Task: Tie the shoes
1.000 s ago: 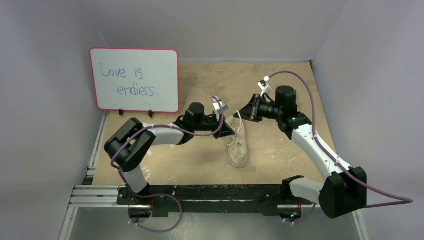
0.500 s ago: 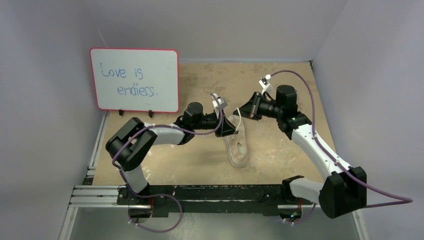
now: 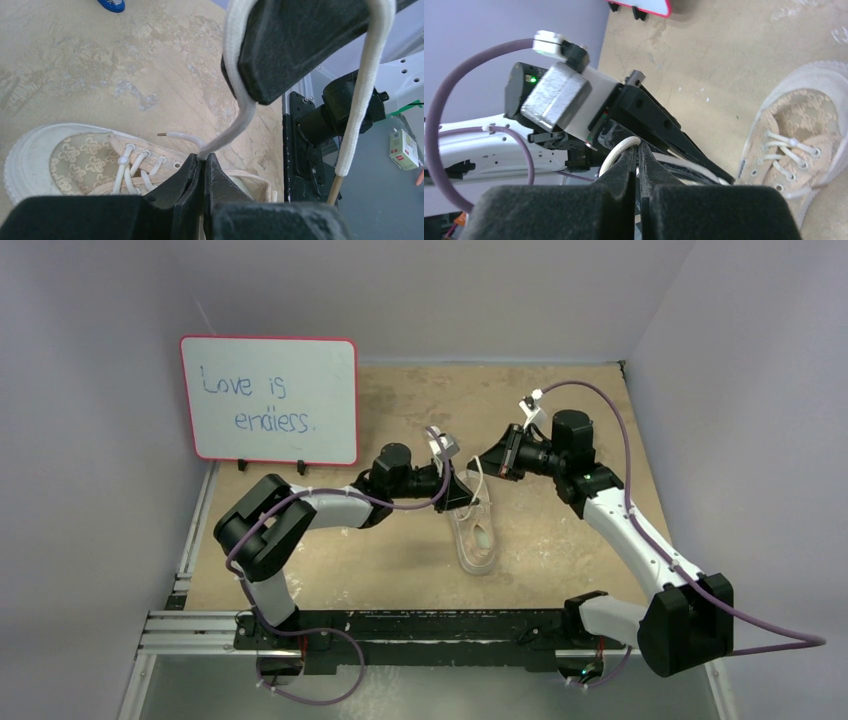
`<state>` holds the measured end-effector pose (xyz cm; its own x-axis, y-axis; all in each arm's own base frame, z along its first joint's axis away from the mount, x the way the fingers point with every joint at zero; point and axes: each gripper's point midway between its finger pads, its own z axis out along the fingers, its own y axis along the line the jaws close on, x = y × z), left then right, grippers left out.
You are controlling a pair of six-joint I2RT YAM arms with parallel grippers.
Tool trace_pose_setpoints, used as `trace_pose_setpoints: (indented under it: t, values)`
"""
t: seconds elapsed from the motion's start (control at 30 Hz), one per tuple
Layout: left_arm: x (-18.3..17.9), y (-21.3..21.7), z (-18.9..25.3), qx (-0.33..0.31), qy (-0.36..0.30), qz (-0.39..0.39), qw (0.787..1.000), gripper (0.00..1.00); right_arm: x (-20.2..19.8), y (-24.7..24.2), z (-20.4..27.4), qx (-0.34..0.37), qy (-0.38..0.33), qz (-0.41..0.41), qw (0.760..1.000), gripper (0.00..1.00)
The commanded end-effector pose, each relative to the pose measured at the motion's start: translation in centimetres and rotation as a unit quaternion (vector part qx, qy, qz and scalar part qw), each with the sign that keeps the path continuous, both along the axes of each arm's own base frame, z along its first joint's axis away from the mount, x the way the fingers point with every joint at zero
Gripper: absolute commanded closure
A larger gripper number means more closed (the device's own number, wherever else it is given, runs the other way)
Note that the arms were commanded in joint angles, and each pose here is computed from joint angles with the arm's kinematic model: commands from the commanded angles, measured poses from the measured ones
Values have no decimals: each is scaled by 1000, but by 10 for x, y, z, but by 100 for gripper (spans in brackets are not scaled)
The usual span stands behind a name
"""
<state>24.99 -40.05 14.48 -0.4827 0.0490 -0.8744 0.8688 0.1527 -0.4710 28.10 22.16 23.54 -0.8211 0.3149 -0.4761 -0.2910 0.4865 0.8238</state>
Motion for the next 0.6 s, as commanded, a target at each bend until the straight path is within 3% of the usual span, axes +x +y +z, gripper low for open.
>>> trace_pose_setpoints:
  t: [0.0, 0.23, 0.57]
  values:
    - [15, -4, 18, -1, -52, 16, 998, 100, 8, -16, 4, -46, 1, -37, 998, 100]
    - [13, 2, 14, 28, -65, 14, 997, 100, 4, -51, -42, -148, 74, -34, 986, 100]
    - [11, 5, 17, 31, -75, 14, 997, 100, -25, -53, -83, -147, 128, 94, 976, 100]
